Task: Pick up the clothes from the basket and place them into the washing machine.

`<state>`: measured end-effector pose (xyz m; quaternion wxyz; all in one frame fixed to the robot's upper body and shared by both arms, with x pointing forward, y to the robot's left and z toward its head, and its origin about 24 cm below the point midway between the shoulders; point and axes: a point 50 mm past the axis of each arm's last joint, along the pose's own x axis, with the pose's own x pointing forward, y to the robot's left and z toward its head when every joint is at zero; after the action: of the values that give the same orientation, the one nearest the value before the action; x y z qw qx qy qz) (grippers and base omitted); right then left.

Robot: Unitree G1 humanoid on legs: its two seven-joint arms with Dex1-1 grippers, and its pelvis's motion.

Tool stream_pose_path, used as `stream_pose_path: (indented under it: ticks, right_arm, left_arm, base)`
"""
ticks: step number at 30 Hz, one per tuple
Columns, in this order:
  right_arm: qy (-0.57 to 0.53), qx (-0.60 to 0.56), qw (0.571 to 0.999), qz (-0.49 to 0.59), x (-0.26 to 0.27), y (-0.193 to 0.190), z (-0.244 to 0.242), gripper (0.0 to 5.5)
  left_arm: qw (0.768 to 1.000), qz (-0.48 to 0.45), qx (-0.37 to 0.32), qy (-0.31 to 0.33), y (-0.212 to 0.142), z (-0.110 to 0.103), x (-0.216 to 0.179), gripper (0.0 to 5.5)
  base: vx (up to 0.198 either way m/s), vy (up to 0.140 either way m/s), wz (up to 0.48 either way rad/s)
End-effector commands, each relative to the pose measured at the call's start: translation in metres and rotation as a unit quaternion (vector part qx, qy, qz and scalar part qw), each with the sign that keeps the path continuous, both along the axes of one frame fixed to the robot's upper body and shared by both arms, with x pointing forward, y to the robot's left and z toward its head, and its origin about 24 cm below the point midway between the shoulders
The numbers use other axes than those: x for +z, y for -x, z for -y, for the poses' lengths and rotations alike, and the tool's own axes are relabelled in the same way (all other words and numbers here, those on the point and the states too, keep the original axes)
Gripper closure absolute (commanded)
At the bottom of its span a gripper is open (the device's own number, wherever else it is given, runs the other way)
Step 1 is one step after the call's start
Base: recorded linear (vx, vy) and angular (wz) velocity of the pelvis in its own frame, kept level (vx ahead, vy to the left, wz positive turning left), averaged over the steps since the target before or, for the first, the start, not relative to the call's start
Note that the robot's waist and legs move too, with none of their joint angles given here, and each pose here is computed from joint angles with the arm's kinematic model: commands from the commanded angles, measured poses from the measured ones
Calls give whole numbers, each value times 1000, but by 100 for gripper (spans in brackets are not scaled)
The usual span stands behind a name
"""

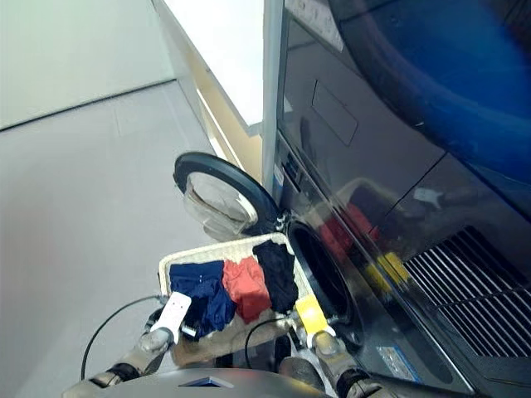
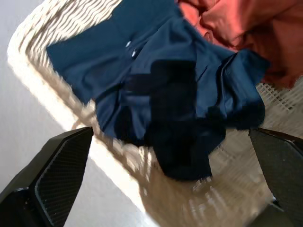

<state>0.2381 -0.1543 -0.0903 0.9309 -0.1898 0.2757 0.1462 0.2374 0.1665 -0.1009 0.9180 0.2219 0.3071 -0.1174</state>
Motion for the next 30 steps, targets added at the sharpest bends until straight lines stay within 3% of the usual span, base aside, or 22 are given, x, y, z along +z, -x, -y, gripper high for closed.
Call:
stream_pose_path:
  ticks: [1,9,15,29,30]
  right_arm:
    - [-53,22,993,105,38,-28,-20,0]
    - [-94,48,970,221,92,-60,-36,0]
    - [-121,78,945,293,130,-70,-47,0]
    - [-138,84,927,340,152,-72,-49,0]
    - [-136,81,928,336,149,-72,-49,0]
  left_arm:
    - [998,62,1,-8,-25,-1,20,0]
    - [989,144,17,-30,-65,-10,60,0]
    - [979,190,70,-29,-87,-28,87,0]
    - [962,240,126,-27,-110,-41,119,0]
    - [962,238,134,-19,-110,-41,118,483]
  base:
    - [0,0,0]
    - [0,0,0]
    - [9,-1,4]
    - [0,0,0]
    - [0,0,0]
